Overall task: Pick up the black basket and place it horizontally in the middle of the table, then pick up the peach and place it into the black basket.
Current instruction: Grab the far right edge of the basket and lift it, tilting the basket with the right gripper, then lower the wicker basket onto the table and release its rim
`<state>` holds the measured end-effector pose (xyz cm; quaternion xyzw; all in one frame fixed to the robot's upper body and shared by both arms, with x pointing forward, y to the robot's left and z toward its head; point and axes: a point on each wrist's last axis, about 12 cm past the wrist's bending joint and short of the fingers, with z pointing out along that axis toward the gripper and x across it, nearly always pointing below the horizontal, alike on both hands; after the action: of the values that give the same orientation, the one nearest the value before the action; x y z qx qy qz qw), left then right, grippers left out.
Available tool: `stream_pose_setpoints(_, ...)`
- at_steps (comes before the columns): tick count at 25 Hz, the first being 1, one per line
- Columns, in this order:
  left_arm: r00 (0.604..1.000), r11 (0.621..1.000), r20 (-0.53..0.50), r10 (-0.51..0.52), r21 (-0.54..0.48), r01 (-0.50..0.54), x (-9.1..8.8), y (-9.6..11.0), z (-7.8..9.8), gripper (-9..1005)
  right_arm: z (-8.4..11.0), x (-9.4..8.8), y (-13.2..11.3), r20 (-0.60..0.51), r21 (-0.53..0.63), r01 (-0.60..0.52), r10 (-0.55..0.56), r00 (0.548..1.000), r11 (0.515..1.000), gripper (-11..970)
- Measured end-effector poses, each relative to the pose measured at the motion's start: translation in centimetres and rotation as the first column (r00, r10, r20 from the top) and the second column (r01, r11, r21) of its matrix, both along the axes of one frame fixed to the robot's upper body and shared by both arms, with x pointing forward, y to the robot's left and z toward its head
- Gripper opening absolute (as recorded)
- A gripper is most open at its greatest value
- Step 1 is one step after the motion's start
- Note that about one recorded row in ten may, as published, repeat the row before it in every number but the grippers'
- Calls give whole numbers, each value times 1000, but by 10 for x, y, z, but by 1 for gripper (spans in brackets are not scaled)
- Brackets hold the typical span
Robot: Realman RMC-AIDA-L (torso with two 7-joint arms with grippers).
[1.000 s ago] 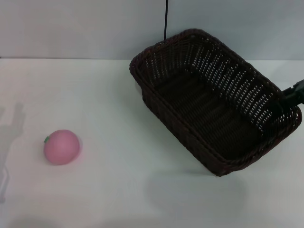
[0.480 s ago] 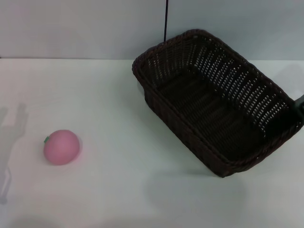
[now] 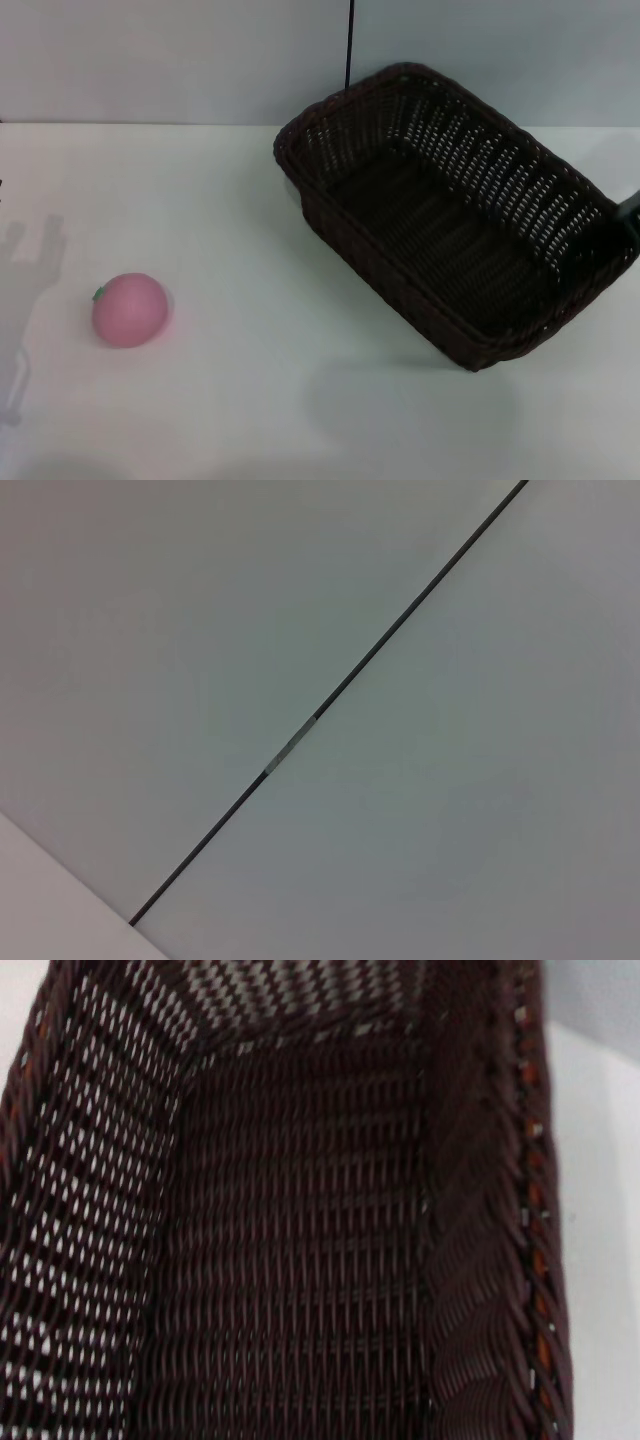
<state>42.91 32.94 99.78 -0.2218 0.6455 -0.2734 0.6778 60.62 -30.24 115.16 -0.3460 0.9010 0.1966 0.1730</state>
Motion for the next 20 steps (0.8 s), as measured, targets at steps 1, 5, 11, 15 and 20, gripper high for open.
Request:
stream_pose_setpoints(1, 1000, 1000, 0, 0, 0, 0, 0, 0, 0, 575, 0, 0, 0, 0, 0, 0, 0, 1000, 1000, 239)
stream_pose_setpoints(5, 1000, 1000, -8, -2, -12, 2, 4, -1, 0, 575, 7, -3, -5, 71, 138, 15, -25, 997, 990, 218)
stream_pose_setpoints(11, 1000, 1000, 0, -3, -27, 3, 7, -1, 1, 575, 8, -8, -14, 121, 238, 15, -45, 992, 971, 188)
stream_pose_setpoints(15, 1000, 999, 8, -7, -44, 7, 11, -1, 3, 575, 7, -13, -24, 168, 325, 2, -60, 984, 946, 174)
stream_pose_setpoints(20, 1000, 999, 15, -13, -51, 14, 14, -2, 5, 576, 9, -15, -31, 235, 379, -34, -61, 970, 925, 175)
